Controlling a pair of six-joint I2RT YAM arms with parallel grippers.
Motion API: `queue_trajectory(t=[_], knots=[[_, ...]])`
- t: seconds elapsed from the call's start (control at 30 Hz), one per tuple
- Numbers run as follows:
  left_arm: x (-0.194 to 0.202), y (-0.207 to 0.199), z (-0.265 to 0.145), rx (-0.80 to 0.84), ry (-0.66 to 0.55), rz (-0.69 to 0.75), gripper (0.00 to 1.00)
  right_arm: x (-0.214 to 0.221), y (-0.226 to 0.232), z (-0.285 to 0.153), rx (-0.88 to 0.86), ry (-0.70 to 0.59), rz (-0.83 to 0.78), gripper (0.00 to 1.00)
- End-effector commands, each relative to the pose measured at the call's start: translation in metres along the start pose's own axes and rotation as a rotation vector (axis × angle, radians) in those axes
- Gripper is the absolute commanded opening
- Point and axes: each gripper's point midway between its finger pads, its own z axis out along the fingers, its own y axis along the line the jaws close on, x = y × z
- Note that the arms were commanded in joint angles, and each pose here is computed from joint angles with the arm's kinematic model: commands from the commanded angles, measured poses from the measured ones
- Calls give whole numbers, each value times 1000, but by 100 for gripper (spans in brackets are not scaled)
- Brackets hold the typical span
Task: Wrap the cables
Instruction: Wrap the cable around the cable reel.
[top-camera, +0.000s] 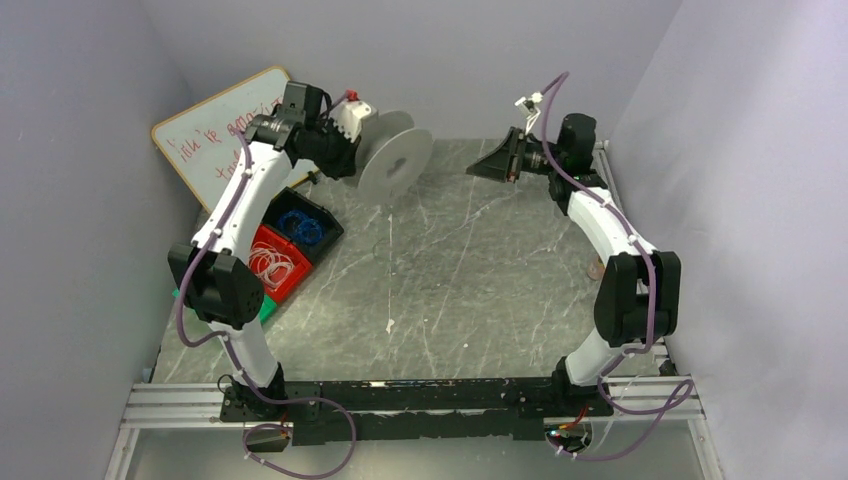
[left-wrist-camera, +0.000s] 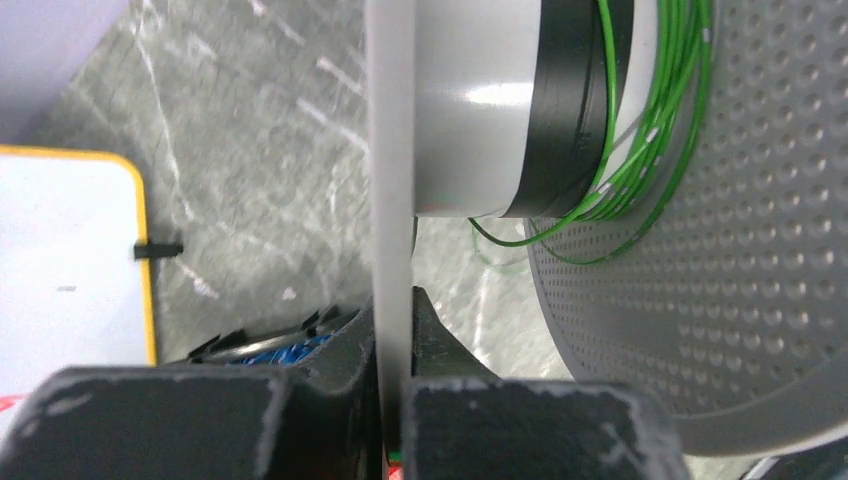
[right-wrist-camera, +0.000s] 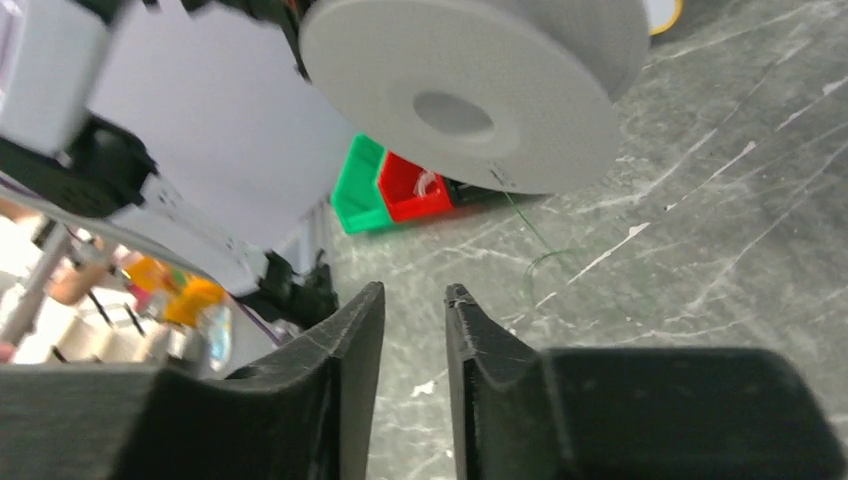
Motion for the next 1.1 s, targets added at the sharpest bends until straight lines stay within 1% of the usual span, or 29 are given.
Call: queue_trajectory(t=[0.0, 0.1, 0.2, 0.3, 0.47, 0.53, 0.63, 0.73, 0.8, 0.9, 0.97, 1.07], knots=[[-86, -27, -45, 110, -303, -10, 2, 9, -6, 6, 3, 32, -256, 39], [-104, -45, -56, 215, -366, -22, 2, 20, -12, 6, -32, 13, -311, 44], [-119, -59, -67, 301, -412, -49, 2, 33, -17, 5, -58, 21, -387, 49], [-128, -63, -72, 328, -437, -72, 2, 45, -21, 7, -81, 36, -426, 52], [-134, -62, -73, 328, -453, -115, 2, 63, -1, 13, -179, 17, -477, 58], [-135, -63, -72, 339, -455, -137, 2, 69, 9, 15, -213, -18, -497, 63], [-137, -67, -70, 372, -456, -161, 2, 70, 29, 14, -285, -110, -541, 70], [-138, -71, -70, 400, -455, -194, 2, 65, 29, 19, -314, -138, -461, 72], [-138, -74, -68, 418, -450, -208, 2, 64, 27, 24, -310, -157, -450, 72], [-137, -77, -64, 426, -440, -226, 2, 62, 22, 35, -291, -150, -397, 72], [-136, -78, -60, 428, -433, -239, 2, 63, 20, 42, -272, -146, -390, 72], [-136, -77, -57, 425, -427, -252, 2, 67, 15, 54, -242, -106, -366, 71]])
